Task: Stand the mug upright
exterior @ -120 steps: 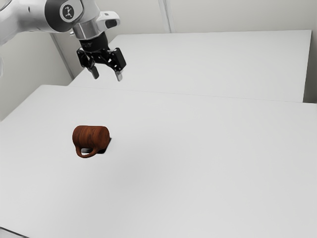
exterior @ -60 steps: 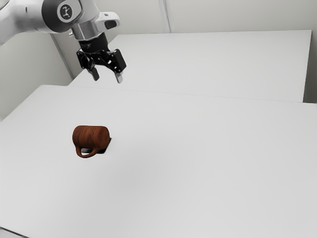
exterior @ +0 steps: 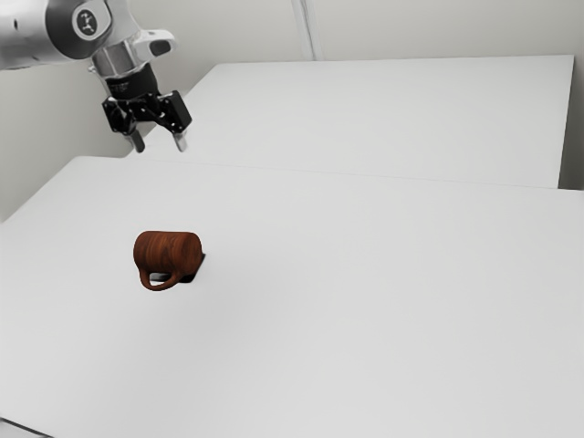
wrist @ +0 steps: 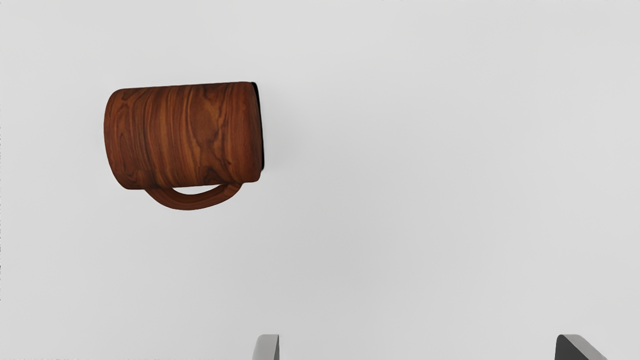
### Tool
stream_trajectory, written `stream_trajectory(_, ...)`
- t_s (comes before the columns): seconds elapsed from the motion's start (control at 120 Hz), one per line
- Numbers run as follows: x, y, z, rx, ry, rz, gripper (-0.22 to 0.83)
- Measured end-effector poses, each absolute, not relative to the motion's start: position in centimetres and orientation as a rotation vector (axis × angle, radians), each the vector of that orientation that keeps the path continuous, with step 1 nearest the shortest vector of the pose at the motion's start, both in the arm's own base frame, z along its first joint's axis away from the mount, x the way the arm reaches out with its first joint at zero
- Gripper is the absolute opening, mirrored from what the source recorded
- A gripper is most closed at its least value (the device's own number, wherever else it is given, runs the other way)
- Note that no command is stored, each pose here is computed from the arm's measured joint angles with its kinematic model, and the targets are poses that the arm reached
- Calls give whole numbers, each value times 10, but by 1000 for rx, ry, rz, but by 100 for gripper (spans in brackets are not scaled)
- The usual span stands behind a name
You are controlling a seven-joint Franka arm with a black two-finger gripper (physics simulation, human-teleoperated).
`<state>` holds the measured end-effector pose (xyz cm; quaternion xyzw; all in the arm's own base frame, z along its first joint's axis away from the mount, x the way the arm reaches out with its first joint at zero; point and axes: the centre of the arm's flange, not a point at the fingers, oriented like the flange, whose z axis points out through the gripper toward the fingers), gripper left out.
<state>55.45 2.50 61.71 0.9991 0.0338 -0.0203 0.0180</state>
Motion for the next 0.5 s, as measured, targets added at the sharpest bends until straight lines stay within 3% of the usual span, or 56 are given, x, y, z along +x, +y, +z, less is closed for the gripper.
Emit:
stream_trajectory(0.125,570,68,610,3082,190,-70,61)
stream_trajectory(0.367,566,168,585,2996,365,-114,62)
stream_trajectory(0.5,571,210,548,2926,388,-156,62)
